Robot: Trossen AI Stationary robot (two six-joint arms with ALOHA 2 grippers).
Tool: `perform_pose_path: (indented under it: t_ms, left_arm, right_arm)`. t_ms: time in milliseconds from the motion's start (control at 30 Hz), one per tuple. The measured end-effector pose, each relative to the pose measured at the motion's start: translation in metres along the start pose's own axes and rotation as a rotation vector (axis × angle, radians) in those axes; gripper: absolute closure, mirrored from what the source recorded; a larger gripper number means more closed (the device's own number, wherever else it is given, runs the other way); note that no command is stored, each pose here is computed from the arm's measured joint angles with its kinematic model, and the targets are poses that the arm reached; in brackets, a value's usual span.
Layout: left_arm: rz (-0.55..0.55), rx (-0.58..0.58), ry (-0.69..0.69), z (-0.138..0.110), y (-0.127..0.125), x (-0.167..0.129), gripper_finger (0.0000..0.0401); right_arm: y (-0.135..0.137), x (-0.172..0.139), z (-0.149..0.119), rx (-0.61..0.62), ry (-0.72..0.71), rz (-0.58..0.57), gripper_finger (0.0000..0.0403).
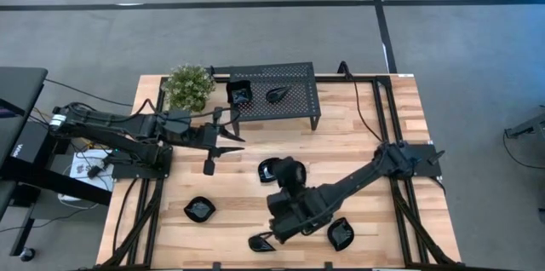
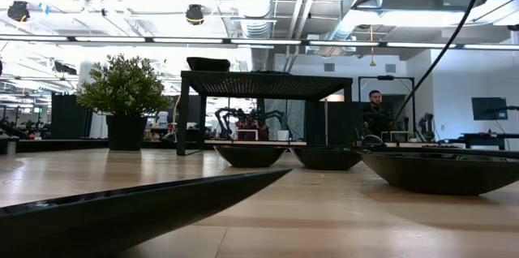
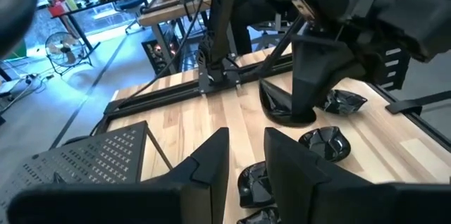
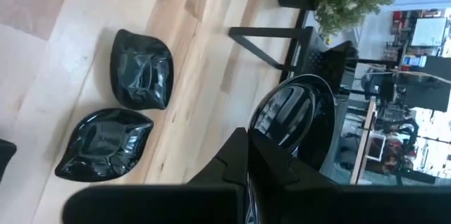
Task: Pick & Place Mini shaped plates
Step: Stack the drop shaped plate on top of the drop shaped plates on the shelf
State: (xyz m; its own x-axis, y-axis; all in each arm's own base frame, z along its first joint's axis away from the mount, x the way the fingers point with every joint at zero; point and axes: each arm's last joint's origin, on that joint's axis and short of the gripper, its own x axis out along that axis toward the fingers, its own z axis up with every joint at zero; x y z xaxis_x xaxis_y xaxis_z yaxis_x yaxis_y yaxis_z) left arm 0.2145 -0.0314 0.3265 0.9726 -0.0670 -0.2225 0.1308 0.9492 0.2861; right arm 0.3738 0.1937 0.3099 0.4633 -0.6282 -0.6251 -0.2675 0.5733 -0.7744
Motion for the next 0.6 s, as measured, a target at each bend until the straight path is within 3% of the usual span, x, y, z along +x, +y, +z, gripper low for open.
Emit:
perform_pose_path:
  t_ms: [600]
  left_arm:
    - [0.003, 0.007, -0.012, 0.001, 0.0, 0.0, 0.0309]
  right_arm:
    - [-0.012, -0.006, -0.001, 0.053, -0.042, 0.002, 0.0403]
